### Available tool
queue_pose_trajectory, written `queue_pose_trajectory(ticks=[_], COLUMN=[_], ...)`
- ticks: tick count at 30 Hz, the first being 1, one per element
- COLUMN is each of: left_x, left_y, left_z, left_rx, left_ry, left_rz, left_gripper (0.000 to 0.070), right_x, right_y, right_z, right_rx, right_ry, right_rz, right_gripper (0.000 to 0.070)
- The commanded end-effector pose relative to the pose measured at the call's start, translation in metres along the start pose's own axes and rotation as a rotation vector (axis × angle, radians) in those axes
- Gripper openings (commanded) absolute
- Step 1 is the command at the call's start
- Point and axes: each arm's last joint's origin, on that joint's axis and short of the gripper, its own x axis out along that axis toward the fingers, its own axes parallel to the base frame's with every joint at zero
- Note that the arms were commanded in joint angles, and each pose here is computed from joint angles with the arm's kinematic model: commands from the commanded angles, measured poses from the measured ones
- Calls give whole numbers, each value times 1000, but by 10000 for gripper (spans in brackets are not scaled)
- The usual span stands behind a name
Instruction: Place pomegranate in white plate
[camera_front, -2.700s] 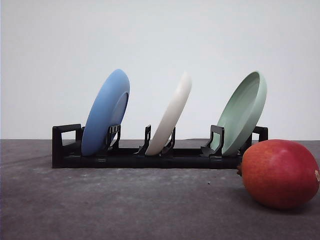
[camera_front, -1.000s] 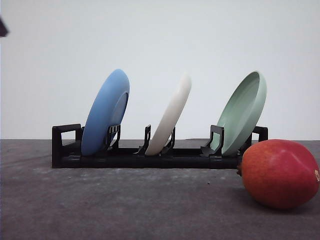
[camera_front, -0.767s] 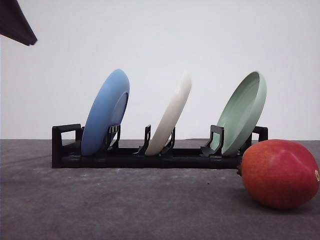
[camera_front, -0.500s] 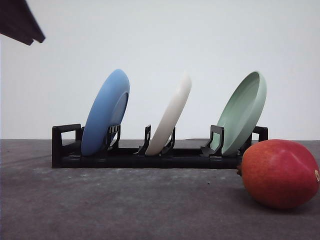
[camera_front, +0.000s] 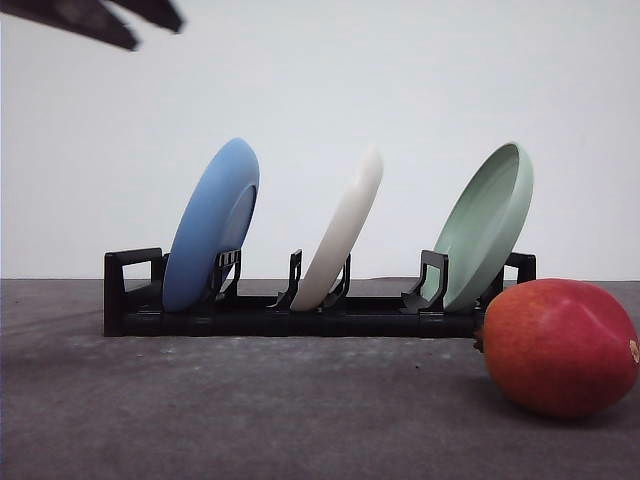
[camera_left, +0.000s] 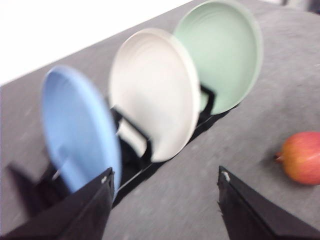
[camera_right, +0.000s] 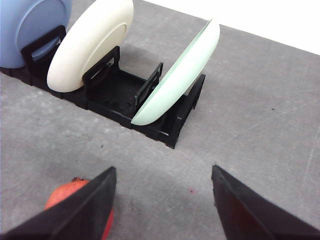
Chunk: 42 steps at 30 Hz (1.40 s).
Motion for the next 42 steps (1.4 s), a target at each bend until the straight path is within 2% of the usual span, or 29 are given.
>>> queue_pose_trajectory(ticks=[1,9,17,28,34,39,41,42], left_x=[9,64,117,177,197,201,201,201], left_y=[-3,-15,-27,-34,-34,-35,-35,-35], left_z=[6,6,-6,-15,-20,-23,-23,-23], left_rx=[29,37,47,29,28,29,29,29], left_ry=[-28,-80,-122,-23,16,26,23,23], left_rz=[-20,-61,-37,20,42,43,43,43], left_gripper=[395,394,394,393,393,387,355,313], right_x=[-1,-1,-1,-1,-1,-1,-1,-1], right_y=[0,0,0,0,0,0,0,0], right_z=[4,4,4,4,4,4,4,4], right_rx=[-10,-10,-10,-8,-8,-8,-8,-9], right_ry=[-19,-19,-19,-19,-19,-19,-19,-19], right_rz=[3,3,3,3,3,3,3,3], right_gripper=[383,383,383,383,383,383,383,383])
